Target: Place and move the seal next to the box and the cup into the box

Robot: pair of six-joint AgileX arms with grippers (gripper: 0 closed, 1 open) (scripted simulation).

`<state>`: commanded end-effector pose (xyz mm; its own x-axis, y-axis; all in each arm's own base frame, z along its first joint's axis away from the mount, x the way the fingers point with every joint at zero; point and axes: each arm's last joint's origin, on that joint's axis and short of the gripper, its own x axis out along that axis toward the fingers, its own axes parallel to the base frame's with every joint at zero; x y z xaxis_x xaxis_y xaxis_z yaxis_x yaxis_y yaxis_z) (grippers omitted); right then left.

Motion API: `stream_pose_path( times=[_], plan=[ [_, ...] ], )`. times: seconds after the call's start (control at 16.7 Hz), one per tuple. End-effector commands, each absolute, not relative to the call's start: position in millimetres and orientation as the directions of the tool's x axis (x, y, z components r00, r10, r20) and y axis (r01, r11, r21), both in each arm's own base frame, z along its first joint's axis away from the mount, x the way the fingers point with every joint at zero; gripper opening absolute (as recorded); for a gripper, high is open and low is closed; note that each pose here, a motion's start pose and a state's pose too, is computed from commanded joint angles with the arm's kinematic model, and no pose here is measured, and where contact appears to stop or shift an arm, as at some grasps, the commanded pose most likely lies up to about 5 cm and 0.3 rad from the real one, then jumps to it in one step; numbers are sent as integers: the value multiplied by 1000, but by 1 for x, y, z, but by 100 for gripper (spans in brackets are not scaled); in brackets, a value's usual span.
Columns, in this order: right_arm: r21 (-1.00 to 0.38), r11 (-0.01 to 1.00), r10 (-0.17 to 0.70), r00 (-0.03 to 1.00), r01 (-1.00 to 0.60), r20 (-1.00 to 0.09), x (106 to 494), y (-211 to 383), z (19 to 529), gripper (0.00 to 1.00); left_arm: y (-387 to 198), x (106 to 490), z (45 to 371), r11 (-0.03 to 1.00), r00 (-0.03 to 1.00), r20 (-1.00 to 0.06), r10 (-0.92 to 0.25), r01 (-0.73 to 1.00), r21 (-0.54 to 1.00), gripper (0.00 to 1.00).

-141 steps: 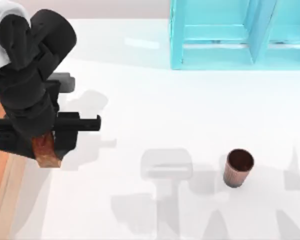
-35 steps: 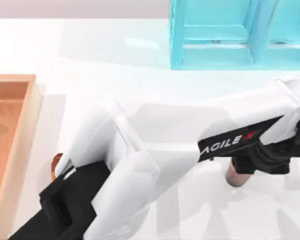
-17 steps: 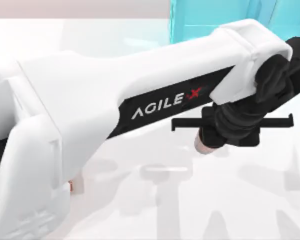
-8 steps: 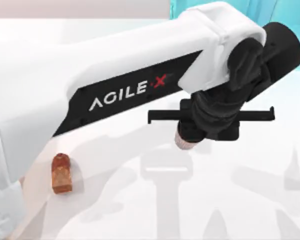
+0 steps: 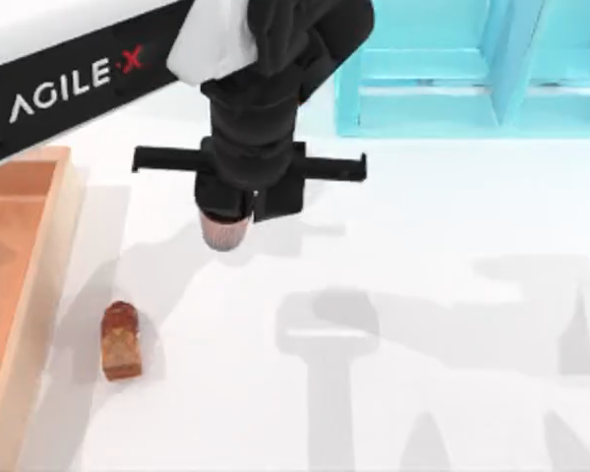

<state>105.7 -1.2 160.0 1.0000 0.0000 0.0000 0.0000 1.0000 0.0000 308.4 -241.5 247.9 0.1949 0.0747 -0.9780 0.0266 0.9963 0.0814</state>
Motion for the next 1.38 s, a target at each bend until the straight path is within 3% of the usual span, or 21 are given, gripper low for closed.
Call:
stream_pose_path(
  times=[0.3,0.72,1.02,1.38],
  plan=[
    [0,1000,0,1000,0,0,106,-1,160,100,-106,327,251,995,70,-994,88,30,90,0],
    [0,1000,0,1000,0,0,106,-1,160,100,43,269,247,1000,-37,-999,-6,26,-7,0],
    [0,1000,0,1000,0,0,106,-1,160,100,80,231,241,998,-45,-997,-58,20,-59,0],
    [0,1000,0,1000,0,0,106,-1,160,100,81,230,240,998,-46,-997,-57,25,-58,0]
  ],
)
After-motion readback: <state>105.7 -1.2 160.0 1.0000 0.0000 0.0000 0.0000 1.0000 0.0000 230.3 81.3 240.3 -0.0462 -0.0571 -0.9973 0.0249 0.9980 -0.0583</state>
